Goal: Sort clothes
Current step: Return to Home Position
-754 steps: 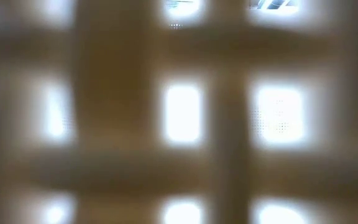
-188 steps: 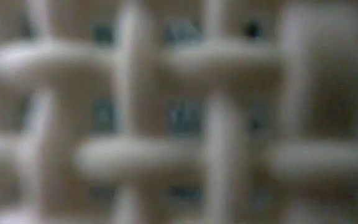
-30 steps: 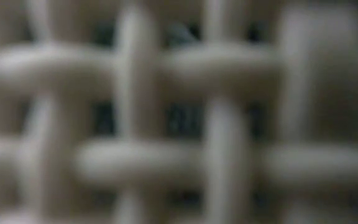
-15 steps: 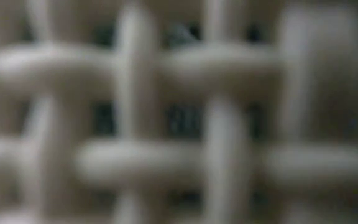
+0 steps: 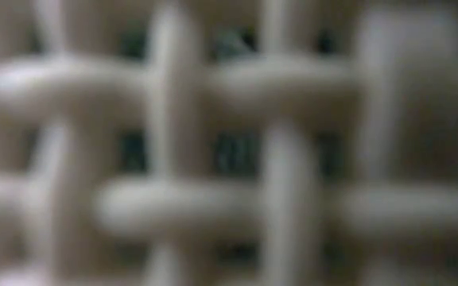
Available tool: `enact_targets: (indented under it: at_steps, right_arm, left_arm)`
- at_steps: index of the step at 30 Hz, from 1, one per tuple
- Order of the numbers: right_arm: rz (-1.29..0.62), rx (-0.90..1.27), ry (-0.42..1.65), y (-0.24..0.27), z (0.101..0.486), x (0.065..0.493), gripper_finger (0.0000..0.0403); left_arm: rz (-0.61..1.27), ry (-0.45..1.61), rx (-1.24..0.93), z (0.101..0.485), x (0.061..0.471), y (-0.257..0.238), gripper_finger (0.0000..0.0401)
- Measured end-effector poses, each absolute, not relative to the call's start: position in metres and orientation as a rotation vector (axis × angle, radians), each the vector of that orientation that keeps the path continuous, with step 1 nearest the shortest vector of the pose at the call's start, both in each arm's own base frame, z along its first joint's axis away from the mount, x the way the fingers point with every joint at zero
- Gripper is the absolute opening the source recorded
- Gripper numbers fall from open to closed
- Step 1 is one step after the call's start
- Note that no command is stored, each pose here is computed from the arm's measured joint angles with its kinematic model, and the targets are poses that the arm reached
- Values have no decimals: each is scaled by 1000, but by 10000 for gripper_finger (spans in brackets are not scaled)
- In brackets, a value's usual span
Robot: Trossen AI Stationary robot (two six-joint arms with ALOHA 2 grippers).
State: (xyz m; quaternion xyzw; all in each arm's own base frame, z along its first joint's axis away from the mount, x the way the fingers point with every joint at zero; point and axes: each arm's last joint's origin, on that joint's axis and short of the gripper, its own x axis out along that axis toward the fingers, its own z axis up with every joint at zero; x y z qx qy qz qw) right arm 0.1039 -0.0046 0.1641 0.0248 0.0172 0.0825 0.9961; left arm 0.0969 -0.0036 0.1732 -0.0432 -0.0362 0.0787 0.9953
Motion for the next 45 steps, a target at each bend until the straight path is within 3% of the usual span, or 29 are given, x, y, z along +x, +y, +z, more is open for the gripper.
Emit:
enact_targets:
  at_steps: [9, 15, 19, 45]
  right_arm:
    - [163, 76, 38, -5, 164, 104, 0]
    - [154, 388, 69, -5, 163, 104, 5]
    - [149, 484, 83, -5, 162, 104, 20]
    - [145, 489, 90, -5, 162, 104, 35]
  left_arm:
    - [147, -65, -36, 172, 97, -4, 0]
    - [144, -70, -107, 172, 97, -4, 0]
    - [143, -71, -129, 172, 97, -4, 0]
    - [143, -71, -129, 172, 97, -4, 0]
